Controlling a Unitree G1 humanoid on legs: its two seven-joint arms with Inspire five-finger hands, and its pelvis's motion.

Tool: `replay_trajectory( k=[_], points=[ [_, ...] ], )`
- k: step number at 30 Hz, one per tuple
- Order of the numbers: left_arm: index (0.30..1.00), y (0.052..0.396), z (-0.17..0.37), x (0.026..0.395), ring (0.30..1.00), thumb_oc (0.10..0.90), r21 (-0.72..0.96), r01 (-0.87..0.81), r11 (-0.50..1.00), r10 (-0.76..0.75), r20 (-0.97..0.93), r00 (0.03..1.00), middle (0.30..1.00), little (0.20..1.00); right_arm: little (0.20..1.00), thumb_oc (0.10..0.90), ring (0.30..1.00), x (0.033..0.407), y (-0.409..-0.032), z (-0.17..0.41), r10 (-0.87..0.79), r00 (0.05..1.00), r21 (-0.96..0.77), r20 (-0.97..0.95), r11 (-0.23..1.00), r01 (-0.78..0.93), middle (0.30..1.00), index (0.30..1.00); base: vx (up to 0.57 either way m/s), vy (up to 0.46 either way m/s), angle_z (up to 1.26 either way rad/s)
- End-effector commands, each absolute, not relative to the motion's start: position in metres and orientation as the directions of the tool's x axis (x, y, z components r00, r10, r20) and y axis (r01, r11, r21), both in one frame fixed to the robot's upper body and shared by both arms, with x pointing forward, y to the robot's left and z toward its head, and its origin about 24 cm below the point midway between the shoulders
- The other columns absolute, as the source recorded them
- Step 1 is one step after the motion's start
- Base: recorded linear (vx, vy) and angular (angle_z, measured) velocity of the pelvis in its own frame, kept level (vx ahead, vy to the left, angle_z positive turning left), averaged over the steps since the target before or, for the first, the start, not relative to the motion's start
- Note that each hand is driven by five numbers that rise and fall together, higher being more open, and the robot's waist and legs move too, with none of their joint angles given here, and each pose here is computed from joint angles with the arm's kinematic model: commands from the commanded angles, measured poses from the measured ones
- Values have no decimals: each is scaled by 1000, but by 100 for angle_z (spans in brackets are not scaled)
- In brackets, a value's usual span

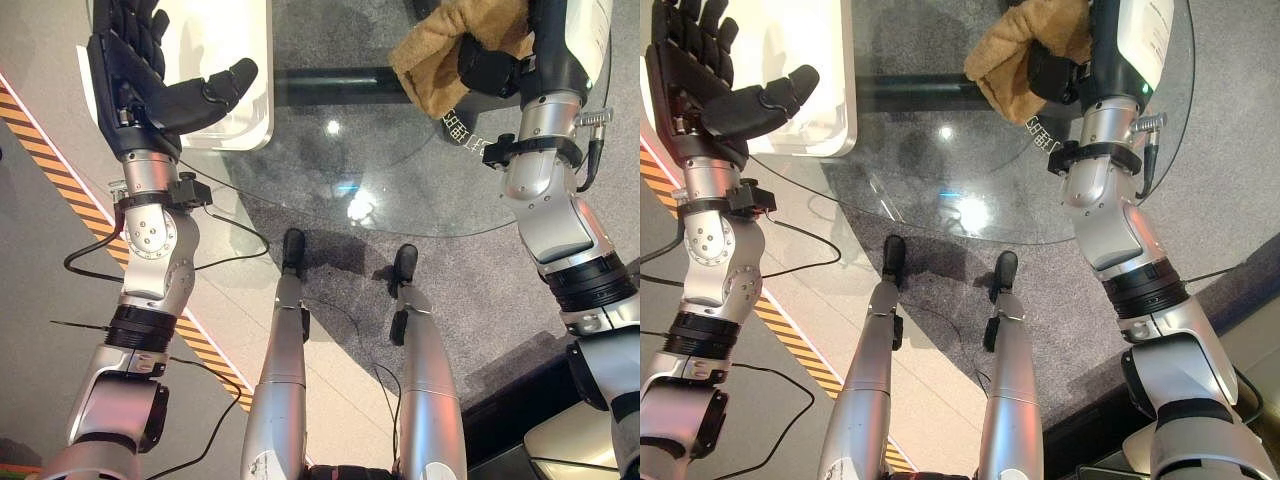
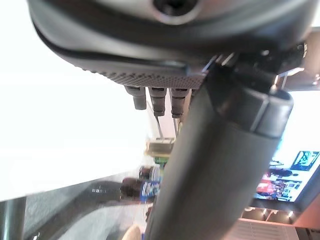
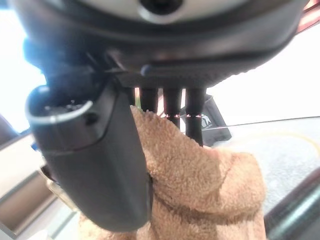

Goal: Wipe the table with a cloth and put it in the basket.

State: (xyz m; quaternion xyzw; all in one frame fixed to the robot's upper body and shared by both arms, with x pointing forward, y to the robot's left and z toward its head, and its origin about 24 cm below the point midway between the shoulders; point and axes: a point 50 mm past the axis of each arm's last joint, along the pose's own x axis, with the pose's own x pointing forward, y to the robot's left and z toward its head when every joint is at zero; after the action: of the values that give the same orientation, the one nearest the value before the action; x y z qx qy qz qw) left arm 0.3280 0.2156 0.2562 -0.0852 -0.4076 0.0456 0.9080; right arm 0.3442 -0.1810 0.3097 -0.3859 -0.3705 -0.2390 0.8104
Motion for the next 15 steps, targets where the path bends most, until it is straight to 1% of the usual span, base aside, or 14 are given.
replay_trajectory(
  k=[1, 10, 15],
  points=[
    [900, 198, 295, 307, 900, 800, -153, 137, 979, 66, 866, 495, 900, 900, 200, 100, 300, 284, -159, 381, 16, 209, -163, 978, 685, 710, 300, 300, -31, 15, 0],
    [900, 181, 284, 312, 900, 800, -133, 232, 964, -10, 850, 527, 900, 900, 200, 100, 300, 268, -144, 387, 82, 148, -159, 986, 748, 645, 300, 300, -9, 18, 0],
    [900, 171, 282, 314, 900, 800, -122, 271, 955, -44, 844, 534, 900, 900, 200, 100, 300, 264, -137, 389, 104, 144, -171, 984, 770, 614, 300, 300, 0, 0, 0]
  ],
)
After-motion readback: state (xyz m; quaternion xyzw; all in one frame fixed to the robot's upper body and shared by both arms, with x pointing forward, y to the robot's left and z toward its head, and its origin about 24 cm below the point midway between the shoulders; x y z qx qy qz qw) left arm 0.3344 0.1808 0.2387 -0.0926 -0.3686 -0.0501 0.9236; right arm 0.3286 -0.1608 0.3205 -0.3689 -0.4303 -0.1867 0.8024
